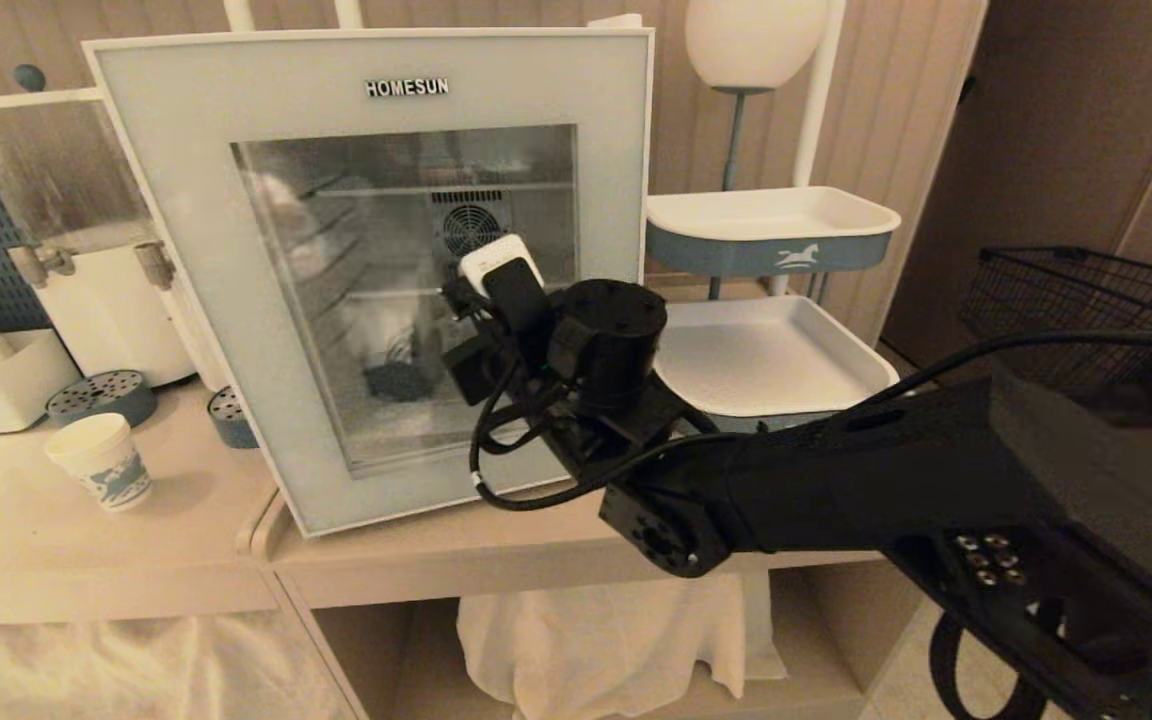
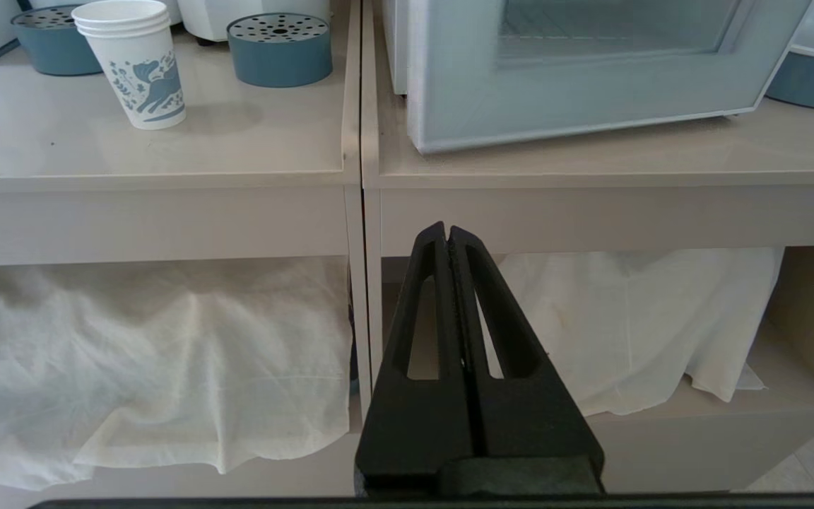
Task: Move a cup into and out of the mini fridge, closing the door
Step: Close the freezer door
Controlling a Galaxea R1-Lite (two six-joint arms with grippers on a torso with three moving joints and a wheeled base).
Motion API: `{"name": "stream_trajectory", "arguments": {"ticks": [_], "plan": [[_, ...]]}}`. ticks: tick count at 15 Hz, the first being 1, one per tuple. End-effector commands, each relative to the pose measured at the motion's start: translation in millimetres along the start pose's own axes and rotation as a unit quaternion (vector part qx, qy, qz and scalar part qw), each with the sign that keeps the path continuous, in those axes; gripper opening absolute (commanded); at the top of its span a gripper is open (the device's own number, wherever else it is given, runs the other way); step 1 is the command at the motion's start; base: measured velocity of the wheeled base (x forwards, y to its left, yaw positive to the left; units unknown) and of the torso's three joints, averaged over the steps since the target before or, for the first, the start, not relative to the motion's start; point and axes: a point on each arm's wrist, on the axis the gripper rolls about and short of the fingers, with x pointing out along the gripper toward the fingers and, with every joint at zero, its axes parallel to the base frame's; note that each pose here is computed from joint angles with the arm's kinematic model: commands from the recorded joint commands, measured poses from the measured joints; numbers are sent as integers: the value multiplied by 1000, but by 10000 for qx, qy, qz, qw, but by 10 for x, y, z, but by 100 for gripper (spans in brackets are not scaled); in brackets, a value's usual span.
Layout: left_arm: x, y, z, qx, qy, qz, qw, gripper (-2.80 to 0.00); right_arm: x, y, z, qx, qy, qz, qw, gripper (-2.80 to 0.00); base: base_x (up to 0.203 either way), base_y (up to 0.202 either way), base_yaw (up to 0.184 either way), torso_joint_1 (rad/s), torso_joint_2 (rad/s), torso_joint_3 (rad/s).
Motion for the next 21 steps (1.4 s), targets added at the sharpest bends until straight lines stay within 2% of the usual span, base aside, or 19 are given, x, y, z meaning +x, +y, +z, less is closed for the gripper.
{"name": "stream_trajectory", "arguments": {"ticks": [1, 3, 4, 7, 12, 14, 17, 21], "plan": [[2, 0, -4, -4, 12, 4, 10000, -280, 36, 41, -194, 0, 152, -98, 9998, -280, 0, 0, 0, 0, 0, 0], [2, 0, -4, -4, 12, 4, 10000, -280, 17, 2, -179, 31, 156, -200, 9997, -280, 0, 0, 0, 0, 0, 0], [2, 0, -4, -4, 12, 4, 10000, -280, -38, -38, -227, 23, 293, -268, 9992, -280, 0, 0, 0, 0, 0, 0], [2, 0, -4, -4, 12, 4, 10000, -280, -59, -321, -257, 111, 397, -591, 9974, -280, 0, 0, 0, 0, 0, 0], [2, 0, -4, -4, 12, 4, 10000, -280, 79, -840, -547, 282, 666, -1110, 9912, -280, 0, 0, 0, 0, 0, 0], [2, 0, -4, -4, 12, 4, 10000, -280, 122, -897, -625, 344, 682, -1187, 9900, -280, 0, 0, 0, 0, 0, 0], [2, 0, -4, -12, 12, 4, 10000, -280, 161, -873, -818, 343, 830, -1164, 9891, -280, 0, 0, 0, 0, 0, 0], [2, 0, -4, -12, 12, 4, 10000, -280, 245, -849, -937, 334, 891, -1164, 9886, -280, 0, 0, 0, 0, 0, 0]]}}
